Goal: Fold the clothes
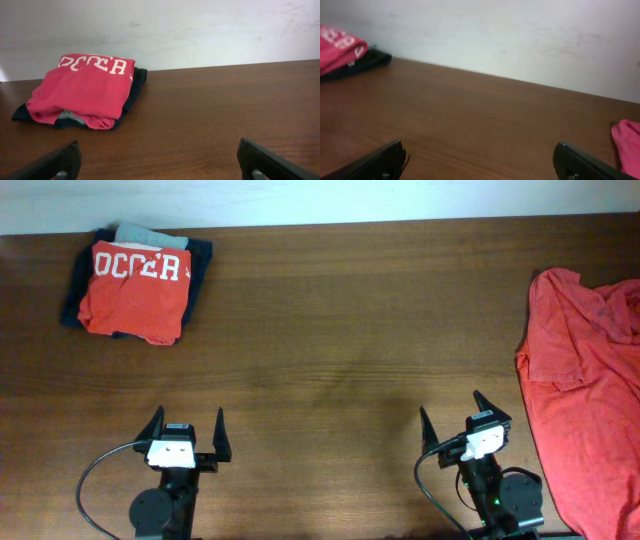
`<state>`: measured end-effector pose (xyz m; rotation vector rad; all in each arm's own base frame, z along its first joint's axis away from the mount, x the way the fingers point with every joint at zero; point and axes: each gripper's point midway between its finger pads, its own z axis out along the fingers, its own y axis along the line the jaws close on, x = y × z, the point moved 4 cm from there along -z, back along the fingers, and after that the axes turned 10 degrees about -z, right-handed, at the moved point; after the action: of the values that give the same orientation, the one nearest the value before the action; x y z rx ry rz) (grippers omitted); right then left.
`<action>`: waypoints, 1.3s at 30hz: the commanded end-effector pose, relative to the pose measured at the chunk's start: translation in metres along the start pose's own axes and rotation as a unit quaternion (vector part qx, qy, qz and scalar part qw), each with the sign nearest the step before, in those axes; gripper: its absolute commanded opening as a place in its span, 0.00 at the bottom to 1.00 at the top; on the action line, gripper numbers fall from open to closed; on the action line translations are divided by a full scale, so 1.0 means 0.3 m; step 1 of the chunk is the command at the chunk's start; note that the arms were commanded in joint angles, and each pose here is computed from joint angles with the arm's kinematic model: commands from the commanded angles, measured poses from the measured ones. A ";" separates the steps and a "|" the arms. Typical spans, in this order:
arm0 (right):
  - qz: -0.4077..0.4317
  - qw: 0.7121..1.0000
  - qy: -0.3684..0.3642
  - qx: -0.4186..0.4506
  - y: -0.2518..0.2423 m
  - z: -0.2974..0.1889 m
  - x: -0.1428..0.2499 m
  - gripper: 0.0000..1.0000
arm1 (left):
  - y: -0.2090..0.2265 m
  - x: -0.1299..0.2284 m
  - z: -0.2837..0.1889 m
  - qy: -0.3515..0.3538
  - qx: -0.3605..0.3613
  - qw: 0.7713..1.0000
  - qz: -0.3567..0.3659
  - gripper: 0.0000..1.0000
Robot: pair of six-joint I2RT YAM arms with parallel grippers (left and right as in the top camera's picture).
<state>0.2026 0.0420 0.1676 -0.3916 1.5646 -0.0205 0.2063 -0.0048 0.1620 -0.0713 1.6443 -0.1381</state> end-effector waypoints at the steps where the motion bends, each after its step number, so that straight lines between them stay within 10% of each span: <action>1: 0.041 0.999 -0.022 0.012 -0.016 -0.001 -0.031 0.99 | 0.002 0.006 0.000 0.002 -0.003 1.000 0.010 0.99; 12: 0.112 0.981 -0.020 0.154 -0.237 -0.118 -0.408 0.99 | 0.002 0.006 0.000 0.002 -0.003 1.000 0.010 0.99; 24: 0.036 0.954 0.239 0.175 -0.426 0.122 -0.748 0.99 | 0.002 0.006 0.000 0.002 -0.003 1.000 0.010 0.99; 39: 0.206 0.868 0.435 0.124 -0.786 0.440 -0.334 0.98 | 0.002 0.006 0.000 0.002 -0.003 1.000 0.010 0.99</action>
<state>0.3751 -0.1116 0.3245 0.1993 2.4891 -0.1725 0.2064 -0.0043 0.1618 -0.0737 1.6449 -0.1350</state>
